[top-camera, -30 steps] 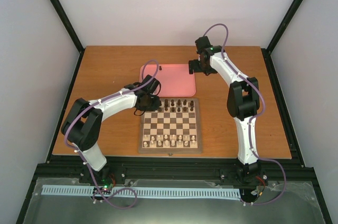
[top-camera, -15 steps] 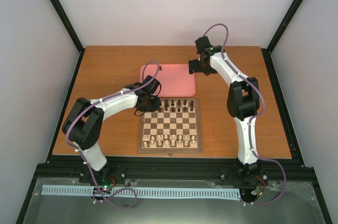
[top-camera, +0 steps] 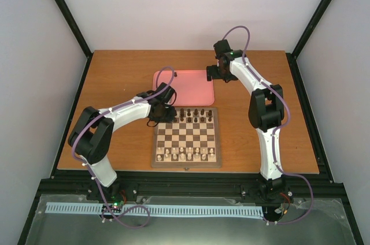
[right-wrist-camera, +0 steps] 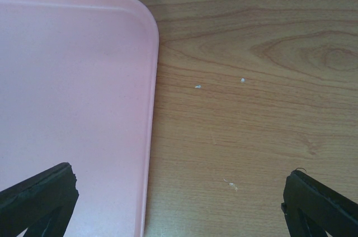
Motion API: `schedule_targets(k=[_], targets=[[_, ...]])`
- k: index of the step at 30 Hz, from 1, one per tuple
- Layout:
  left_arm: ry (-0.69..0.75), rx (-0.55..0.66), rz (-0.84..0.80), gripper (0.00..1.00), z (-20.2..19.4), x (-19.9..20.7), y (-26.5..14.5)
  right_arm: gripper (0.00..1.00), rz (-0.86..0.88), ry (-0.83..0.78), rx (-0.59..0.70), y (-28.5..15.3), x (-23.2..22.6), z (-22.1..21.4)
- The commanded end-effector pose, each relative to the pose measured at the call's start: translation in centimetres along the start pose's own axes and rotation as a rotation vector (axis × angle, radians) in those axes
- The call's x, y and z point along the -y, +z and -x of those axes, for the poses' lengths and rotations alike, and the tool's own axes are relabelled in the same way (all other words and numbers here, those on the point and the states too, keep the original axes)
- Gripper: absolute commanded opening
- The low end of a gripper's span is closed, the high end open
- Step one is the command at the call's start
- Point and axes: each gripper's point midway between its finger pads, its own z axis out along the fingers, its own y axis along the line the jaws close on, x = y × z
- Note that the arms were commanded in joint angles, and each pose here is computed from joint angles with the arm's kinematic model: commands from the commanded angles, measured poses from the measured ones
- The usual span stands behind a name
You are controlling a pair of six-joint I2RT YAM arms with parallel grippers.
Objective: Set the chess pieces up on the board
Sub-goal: Place the chess piece on the chessboard.
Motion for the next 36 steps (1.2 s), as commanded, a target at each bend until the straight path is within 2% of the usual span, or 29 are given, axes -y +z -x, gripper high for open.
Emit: schedule_targets(k=[1, 20, 24, 27, 32, 36], targets=[[0.022, 0.0, -0.008, 0.33, -0.1, 0.3, -0.6, 1.0, -0.002, 0.007, 0.035, -1.2, 0.4, 0.9], [0.029, 0.002, -0.008, 0.32, -0.5, 0.1, -2.2, 1.0, 0.01, 0.012, 0.028, -1.1, 0.2, 0.7], [0.033, 0.022, -0.048, 0.33, 0.0, 0.8, -4.3, 1.0, 0.007, 0.01, 0.034, -1.3, 0.2, 0.9], [0.046, 0.05, -0.059, 0.4, 0.6, 1.0, -6.8, 1.0, 0.004, 0.011, 0.036, -1.3, 0.3, 0.9], [0.058, 0.097, -0.046, 0.44, 1.5, 0.8, -10.2, 1.0, 0.017, 0.017, 0.038, -1.3, 0.1, 1.0], [0.095, 0.158, -0.019, 0.55, 3.8, 1.1, -11.5, 1.0, 0.017, 0.017, 0.041, -1.5, 0.1, 1.1]])
